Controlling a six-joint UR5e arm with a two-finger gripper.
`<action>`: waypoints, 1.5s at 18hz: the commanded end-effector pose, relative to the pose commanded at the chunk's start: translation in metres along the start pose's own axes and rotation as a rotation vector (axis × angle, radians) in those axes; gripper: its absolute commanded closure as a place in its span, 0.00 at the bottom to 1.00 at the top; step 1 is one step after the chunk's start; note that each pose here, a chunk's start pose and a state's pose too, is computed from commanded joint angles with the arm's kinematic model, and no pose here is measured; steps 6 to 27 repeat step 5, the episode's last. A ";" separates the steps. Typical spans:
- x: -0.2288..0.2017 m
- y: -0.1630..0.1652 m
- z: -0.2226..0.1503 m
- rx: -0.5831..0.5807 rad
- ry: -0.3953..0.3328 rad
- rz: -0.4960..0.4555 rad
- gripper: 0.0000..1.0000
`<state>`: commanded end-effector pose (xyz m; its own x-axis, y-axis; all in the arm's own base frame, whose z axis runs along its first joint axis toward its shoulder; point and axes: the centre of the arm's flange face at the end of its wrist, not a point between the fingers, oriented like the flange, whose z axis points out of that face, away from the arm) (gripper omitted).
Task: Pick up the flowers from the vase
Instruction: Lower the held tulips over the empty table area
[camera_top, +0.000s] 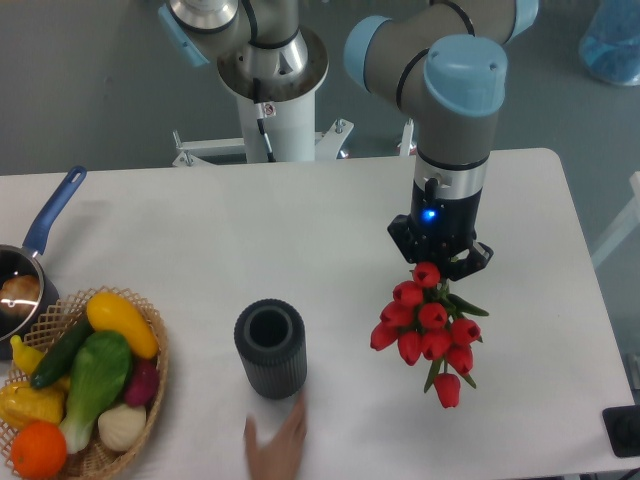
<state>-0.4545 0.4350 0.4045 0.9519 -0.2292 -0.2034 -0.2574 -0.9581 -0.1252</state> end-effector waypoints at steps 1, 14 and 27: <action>0.004 -0.001 0.002 -0.034 0.008 0.022 1.00; 0.012 0.004 0.009 -0.105 0.055 0.054 1.00; 0.012 0.004 0.009 -0.105 0.055 0.054 1.00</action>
